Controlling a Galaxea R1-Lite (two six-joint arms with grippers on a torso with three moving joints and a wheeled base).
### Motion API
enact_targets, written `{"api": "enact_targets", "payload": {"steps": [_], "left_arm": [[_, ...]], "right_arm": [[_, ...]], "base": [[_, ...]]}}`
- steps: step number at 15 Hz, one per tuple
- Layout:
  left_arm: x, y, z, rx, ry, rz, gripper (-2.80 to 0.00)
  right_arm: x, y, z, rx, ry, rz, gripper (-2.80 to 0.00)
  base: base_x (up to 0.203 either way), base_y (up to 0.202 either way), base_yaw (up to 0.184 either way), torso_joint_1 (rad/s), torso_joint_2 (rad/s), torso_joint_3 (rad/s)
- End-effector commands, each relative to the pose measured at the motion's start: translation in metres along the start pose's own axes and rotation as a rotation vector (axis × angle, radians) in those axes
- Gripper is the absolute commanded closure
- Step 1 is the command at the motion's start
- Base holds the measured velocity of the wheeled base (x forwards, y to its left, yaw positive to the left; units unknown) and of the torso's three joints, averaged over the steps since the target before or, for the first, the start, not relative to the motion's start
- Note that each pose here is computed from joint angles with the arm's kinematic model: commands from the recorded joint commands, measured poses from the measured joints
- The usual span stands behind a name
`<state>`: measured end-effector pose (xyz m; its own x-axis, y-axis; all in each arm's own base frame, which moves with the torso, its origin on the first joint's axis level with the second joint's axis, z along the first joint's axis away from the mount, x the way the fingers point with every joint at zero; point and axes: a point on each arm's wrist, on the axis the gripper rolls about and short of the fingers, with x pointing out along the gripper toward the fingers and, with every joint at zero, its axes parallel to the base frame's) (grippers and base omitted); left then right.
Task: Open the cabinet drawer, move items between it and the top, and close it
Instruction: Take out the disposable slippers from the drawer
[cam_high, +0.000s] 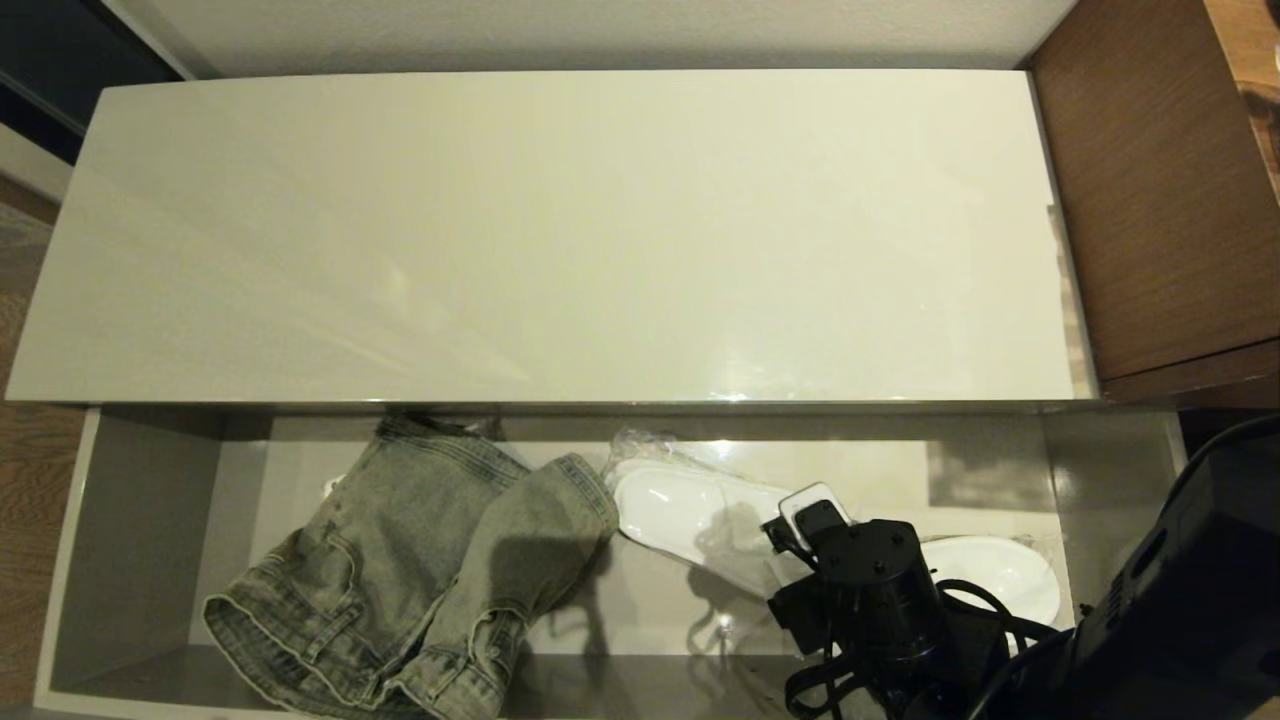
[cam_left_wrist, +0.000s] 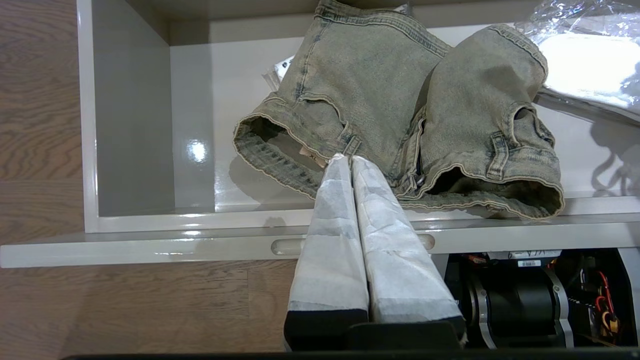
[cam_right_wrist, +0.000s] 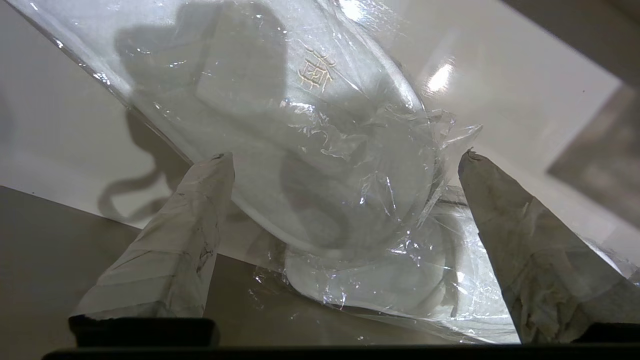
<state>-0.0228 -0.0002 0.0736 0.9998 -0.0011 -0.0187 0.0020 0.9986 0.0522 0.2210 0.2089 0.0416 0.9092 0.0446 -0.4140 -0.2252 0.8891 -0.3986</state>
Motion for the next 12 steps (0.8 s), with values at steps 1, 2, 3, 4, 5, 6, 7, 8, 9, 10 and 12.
{"api": "enact_targets", "payload": {"steps": [1,2,3,4,5,6,7,8,9,10,12], "left_arm": [[0.0,0.0,0.0,0.0,0.001,0.001,0.0],[0.0,0.0,0.0,0.0,0.001,0.003,0.0],[0.0,0.0,0.0,0.0,0.001,0.001,0.0],[0.0,0.0,0.0,0.0,0.001,0.001,0.0],[0.0,0.0,0.0,0.0,0.001,0.003,0.0],[0.0,0.0,0.0,0.0,0.001,0.003,0.0],[0.0,0.0,0.0,0.0,0.001,0.003,0.0],[0.0,0.0,0.0,0.0,0.001,0.003,0.0],[0.0,0.0,0.0,0.0,0.001,0.002,0.0],[0.0,0.0,0.0,0.0,0.001,0.001,0.0],[0.0,0.0,0.0,0.0,0.001,0.003,0.0]], "right_arm": [[0.004,0.001,-0.003,-0.004,0.011,-0.006,-2.8],[0.005,0.003,-0.005,-0.008,0.016,-0.005,-2.8],[0.006,0.004,-0.006,-0.009,0.015,-0.003,-2.8],[0.007,0.005,-0.008,-0.01,0.013,-0.002,-2.8],[0.011,0.008,-0.012,-0.01,0.009,-0.002,-2.8],[0.014,0.009,-0.013,-0.006,0.004,-0.006,-2.8],[0.016,0.009,-0.015,-0.009,0.003,-0.007,-2.8],[0.016,0.01,-0.015,-0.008,-0.001,-0.008,-2.8],[0.018,0.01,-0.017,-0.008,-0.001,-0.008,-2.8],[0.019,0.011,-0.018,-0.006,-0.002,-0.009,-2.8],[0.021,0.013,-0.019,0.0,-0.01,-0.007,-2.8]], "base": [[0.0,0.0,0.0,0.0,0.0,0.0],[0.0,0.0,0.0,0.0,0.0,0.0],[0.0,0.0,0.0,0.0,0.0,0.0],[0.0,0.0,0.0,0.0,0.0,0.0],[0.0,0.0,0.0,0.0,0.0,0.0],[0.0,0.0,0.0,0.0,0.0,0.0],[0.0,0.0,0.0,0.0,0.0,0.0],[0.0,0.0,0.0,0.0,0.0,0.0],[0.0,0.0,0.0,0.0,0.0,0.0],[0.0,0.0,0.0,0.0,0.0,0.0],[0.0,0.0,0.0,0.0,0.0,0.0]]}}
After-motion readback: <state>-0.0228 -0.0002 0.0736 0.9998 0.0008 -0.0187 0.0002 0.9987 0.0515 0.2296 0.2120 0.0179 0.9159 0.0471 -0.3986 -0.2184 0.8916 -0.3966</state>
